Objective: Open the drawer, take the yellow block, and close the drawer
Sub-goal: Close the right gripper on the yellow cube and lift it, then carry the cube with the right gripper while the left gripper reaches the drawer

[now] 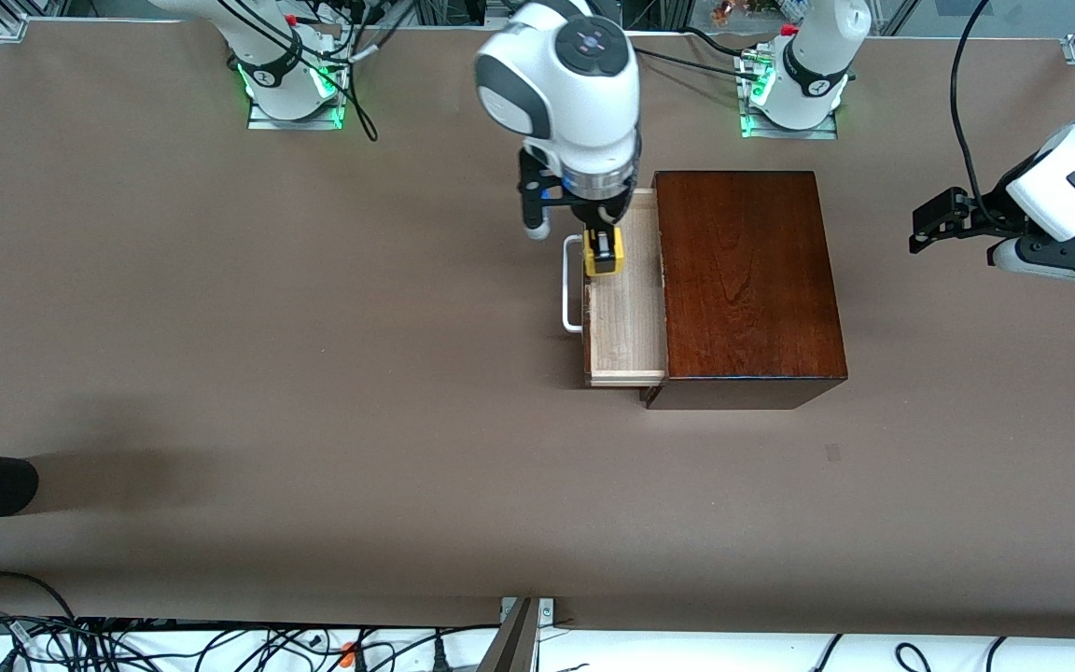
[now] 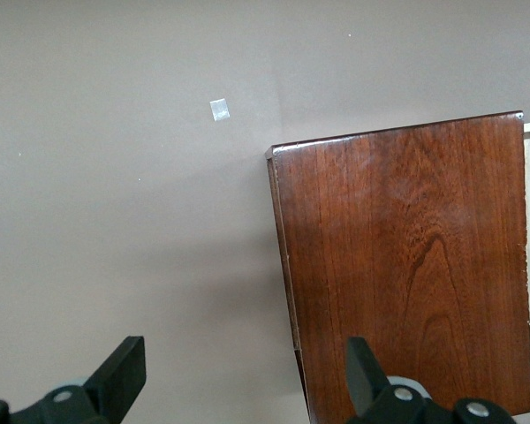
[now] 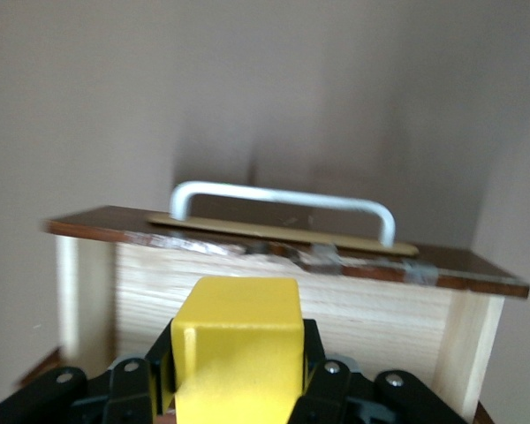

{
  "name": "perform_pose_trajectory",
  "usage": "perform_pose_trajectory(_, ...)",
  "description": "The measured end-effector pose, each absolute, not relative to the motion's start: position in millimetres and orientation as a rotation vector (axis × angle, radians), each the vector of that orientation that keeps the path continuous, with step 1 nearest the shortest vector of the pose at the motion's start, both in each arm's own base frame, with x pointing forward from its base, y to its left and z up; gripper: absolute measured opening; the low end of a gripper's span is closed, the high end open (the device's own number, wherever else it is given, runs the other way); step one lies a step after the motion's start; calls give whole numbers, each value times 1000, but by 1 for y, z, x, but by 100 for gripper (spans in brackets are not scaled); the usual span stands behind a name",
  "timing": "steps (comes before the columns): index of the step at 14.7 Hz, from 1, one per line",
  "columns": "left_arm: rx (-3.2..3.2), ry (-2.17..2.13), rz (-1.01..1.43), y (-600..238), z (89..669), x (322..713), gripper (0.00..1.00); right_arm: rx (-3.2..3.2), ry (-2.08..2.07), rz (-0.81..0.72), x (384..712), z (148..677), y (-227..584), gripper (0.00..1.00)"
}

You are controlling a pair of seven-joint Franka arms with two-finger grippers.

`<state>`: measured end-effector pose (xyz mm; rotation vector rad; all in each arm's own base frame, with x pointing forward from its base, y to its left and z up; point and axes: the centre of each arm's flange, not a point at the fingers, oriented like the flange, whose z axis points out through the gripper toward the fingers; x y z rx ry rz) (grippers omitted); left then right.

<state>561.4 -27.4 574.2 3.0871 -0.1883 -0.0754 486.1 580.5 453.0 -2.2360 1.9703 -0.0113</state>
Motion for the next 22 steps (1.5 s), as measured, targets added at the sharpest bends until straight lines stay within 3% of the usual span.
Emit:
perform_pose_trajectory(6, 3061, -277, -234, -33, 565, 554, 100, -2669, 1570, 144, 590, 485, 420, 56)
perform_pose_trajectory(10, 2956, -576, -284, -103, 562, 543, 100, -2875, 1179, 207, 649, 486, 280, 56)
perform_pose_trajectory(17, 2695, -1149, -207, -289, 516, 562, 100, -3092, 506, 188, 701, 443, 54, 56)
perform_pose_trajectory(22, 2436, -1594, -26, -395, 463, 553, 100, -3105, 174, 98, 730, 360, -47, 56)
